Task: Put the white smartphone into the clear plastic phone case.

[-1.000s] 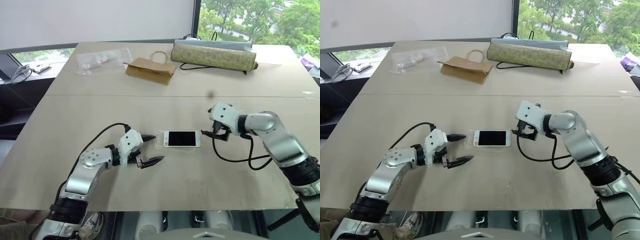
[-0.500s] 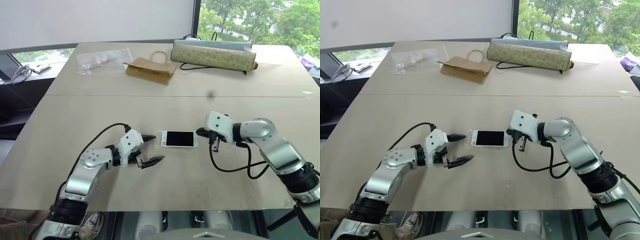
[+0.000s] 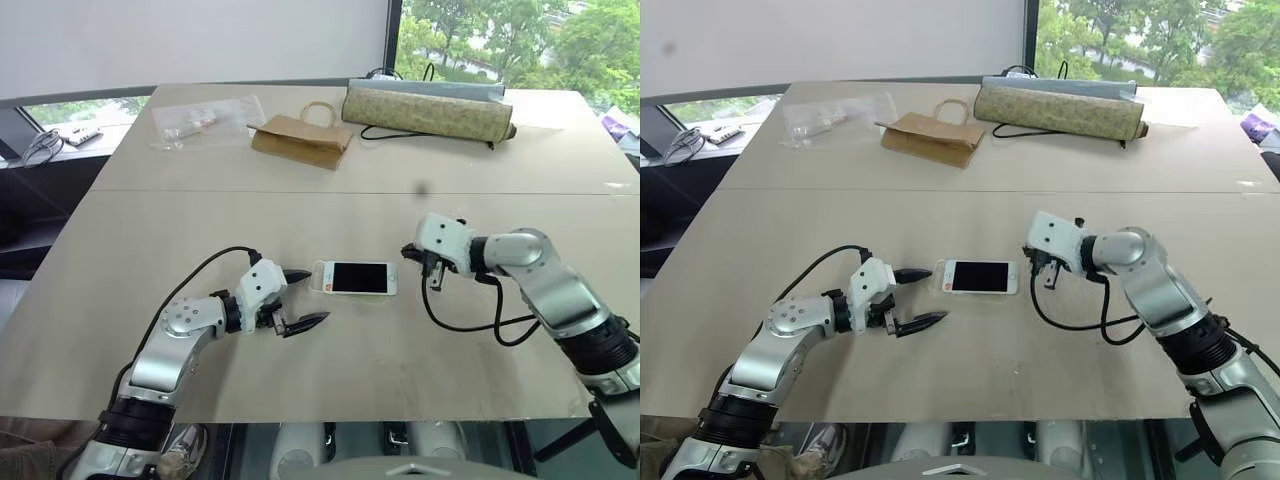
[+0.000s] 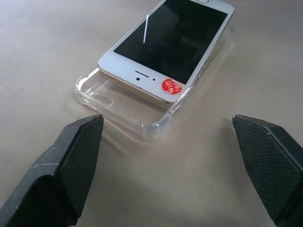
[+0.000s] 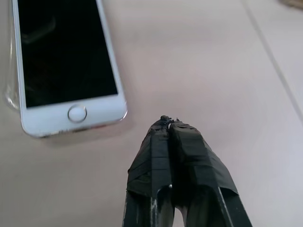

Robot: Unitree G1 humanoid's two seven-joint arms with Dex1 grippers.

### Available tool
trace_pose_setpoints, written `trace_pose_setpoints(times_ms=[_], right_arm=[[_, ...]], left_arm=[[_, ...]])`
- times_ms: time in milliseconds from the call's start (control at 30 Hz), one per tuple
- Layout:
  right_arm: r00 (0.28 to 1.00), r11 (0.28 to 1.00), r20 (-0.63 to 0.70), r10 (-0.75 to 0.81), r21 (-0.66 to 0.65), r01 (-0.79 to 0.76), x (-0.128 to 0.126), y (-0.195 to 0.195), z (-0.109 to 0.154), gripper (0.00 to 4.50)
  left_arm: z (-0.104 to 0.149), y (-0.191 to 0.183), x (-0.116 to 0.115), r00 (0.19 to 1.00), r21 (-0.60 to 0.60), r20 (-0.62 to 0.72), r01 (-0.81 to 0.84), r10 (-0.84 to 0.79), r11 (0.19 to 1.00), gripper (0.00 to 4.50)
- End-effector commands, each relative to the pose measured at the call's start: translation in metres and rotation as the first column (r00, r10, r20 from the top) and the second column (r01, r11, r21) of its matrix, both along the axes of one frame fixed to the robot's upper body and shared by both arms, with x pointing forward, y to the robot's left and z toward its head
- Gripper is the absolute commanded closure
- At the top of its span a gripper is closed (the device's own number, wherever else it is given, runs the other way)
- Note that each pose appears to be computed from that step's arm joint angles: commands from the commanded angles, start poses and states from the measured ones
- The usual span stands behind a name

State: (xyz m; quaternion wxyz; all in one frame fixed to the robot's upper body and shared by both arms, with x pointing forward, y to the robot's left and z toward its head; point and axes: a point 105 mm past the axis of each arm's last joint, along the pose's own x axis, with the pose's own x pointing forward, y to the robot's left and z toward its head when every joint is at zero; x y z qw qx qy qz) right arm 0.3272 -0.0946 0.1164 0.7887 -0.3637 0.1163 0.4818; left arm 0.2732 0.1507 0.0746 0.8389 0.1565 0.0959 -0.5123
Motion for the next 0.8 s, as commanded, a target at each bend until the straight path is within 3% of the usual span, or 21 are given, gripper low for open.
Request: trace_pose_setpoints(times_ms=[33, 200, 467, 800], right_arm=[[0.999, 0.997, 0.040, -0.011, 0.076, 0.008, 0.007, 0.006, 0.008, 4.47], [0.997, 0.994, 0.061, 0.038, 0.105, -0.044, 0.007, 0.010, 0.006, 4.47], [0.976, 0.971, 0.038, 0.216, 0.098, -0.219, -0.021, 0.020, 0.006, 4.47], [0.967, 0.962, 0.031, 0.255, 0.093, -0.256, -0.031, 0.024, 0.008, 4.47]], left_arm=[[0.001, -0.001, -0.003, 1.000, 0.002, 0.000, 0.006, -0.006, 1.000, 0.00], [-0.001, -0.001, -0.004, 1.000, 0.001, -0.002, 0.004, -0.004, 1.000, 0.00], [-0.007, 0.003, -0.006, 1.000, 0.002, -0.006, -0.004, 0.004, 1.000, 0.00], [-0.012, 0.005, -0.006, 1.000, 0.001, -0.013, -0.002, 0.002, 1.000, 0.00]])
